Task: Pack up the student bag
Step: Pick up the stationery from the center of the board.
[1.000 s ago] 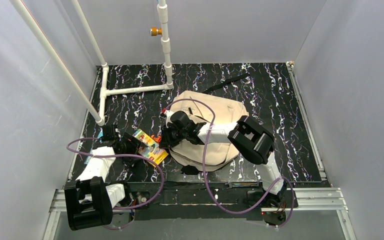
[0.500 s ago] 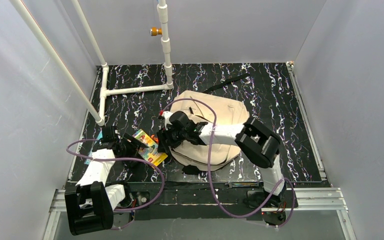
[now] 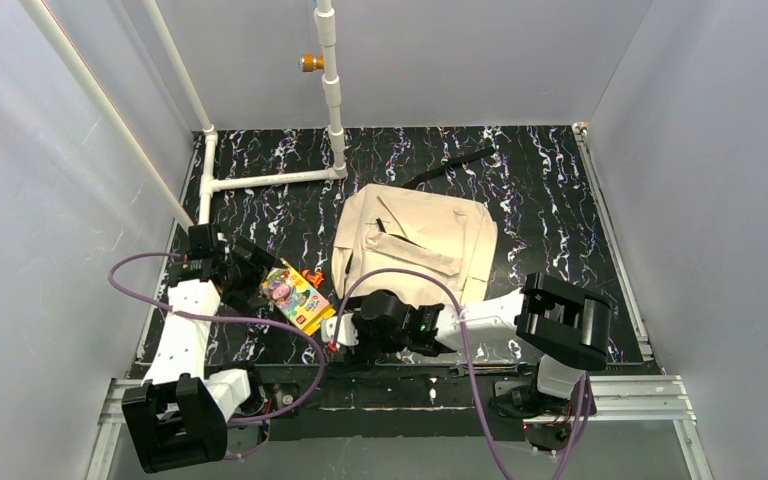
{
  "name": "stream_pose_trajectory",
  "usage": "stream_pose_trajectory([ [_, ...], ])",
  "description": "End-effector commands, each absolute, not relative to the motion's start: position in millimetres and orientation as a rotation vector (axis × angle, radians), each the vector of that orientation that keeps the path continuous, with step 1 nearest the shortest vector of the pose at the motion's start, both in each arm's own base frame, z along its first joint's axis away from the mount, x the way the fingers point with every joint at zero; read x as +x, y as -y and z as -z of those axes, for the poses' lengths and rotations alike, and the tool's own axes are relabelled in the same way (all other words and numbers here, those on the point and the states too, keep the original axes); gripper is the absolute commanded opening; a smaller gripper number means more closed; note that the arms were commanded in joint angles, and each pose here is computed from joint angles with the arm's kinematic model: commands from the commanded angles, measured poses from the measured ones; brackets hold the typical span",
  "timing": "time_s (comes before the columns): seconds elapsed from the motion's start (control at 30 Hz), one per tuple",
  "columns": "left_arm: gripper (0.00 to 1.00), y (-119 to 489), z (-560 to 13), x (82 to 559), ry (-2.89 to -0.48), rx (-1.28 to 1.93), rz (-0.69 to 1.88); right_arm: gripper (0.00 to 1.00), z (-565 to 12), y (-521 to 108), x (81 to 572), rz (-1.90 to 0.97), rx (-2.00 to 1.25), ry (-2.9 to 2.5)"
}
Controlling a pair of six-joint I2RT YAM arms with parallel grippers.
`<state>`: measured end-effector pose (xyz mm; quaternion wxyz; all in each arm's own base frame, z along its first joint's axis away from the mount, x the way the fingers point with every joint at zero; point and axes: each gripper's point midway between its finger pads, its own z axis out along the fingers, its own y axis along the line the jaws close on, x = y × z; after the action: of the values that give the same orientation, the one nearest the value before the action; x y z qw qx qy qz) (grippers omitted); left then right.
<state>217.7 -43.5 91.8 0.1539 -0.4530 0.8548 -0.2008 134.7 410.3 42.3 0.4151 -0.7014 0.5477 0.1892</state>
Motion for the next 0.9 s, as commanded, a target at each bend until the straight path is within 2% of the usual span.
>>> stream_pose_trajectory([
  [0.0,0.92,48.8,-109.1,214.9,-2.479,-1.321,0.611,0.86,-60.4,-435.5,139.7,-0.26,-1.917,-0.919],
  [0.33,0.91,54.7,-111.2,208.8,-2.529,-1.375,0.634,0.69,-40.0,-461.5,137.5,-0.097,-2.061,-0.699],
  [0.6,0.92,43.1,-113.5,204.2,-2.526,-1.399,0.52,0.46,-17.7,-463.5,144.2,0.105,-2.131,-0.53],
  [0.87,0.92,42.8,-112.1,204.1,-2.541,-1.402,0.512,0.33,-2.4,-468.7,145.7,0.191,-2.117,-0.475],
])
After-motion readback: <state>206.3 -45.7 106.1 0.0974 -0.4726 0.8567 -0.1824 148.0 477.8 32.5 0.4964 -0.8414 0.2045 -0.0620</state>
